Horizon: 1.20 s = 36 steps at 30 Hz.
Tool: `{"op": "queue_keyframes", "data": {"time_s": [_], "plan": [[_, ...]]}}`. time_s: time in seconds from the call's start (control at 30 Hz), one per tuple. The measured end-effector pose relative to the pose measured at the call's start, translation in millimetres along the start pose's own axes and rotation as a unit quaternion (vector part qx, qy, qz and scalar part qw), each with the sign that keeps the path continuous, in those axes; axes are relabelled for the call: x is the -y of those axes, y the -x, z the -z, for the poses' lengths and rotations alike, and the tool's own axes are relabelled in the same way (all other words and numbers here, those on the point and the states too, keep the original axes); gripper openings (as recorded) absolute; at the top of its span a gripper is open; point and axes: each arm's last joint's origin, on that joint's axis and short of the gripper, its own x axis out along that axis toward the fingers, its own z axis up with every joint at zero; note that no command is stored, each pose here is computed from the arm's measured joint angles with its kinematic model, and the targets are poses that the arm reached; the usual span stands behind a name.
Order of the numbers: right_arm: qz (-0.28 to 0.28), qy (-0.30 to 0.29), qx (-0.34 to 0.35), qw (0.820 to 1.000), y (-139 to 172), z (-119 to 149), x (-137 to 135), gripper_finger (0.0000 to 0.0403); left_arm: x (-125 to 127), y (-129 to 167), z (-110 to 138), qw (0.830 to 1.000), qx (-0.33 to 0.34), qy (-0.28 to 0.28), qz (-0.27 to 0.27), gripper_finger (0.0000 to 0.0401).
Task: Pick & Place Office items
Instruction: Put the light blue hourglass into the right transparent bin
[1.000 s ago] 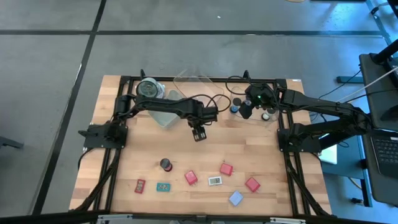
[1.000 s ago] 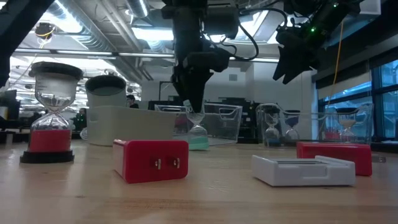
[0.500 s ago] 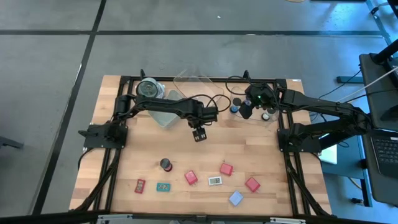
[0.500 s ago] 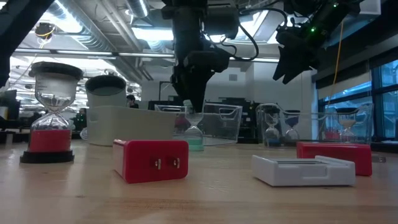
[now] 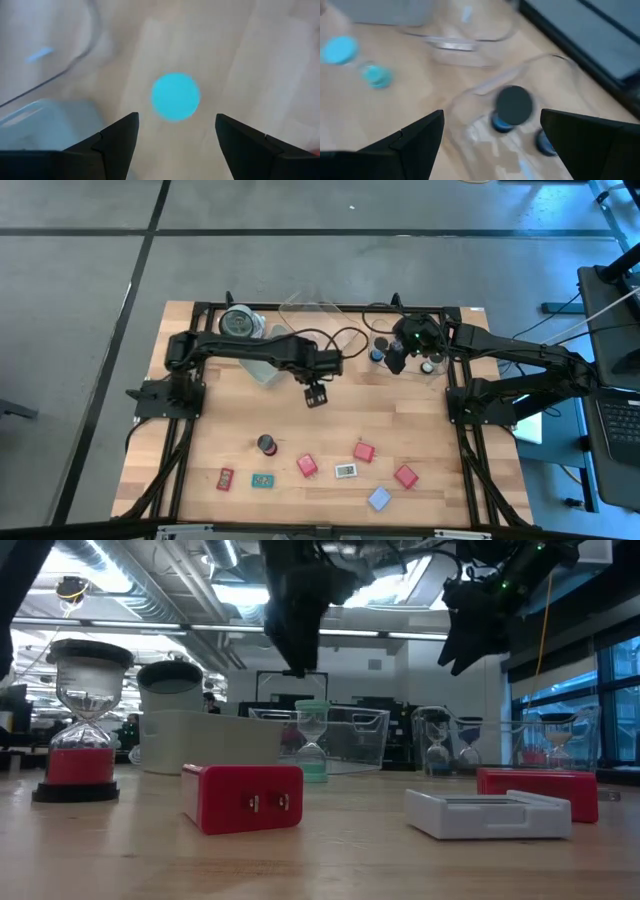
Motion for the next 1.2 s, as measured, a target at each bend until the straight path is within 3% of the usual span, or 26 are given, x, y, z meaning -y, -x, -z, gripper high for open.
{"op": "queue_keyframes", "data": {"time_s": [0.17,0.37,0.57,0.87,1.2], "plan": [[-0.063,0.064,0.016,0.996,1,-3,-11,0.0334,3,40,19,0.997,0.027,0.016,-0.065,0.0246],[-0.156,0.103,0.042,0.981,-3,-8,-32,0.0334,15,85,50,0.992,0.06,0.041,-0.105,0.0227],[-0.171,0.117,0.031,0.978,-31,-9,-51,0.0334,30,116,82,0.986,0.083,0.064,-0.127,0.0218],[-0.282,0.159,0.081,0.943,-76,-15,-90,0.0341,43,139,112,0.977,0.12,0.079,-0.158,0.0216],[-0.285,0.235,0.135,0.92,-111,-14,-103,0.0385,50,142,118,0.976,0.135,0.071,-0.158,0.0214]]}}
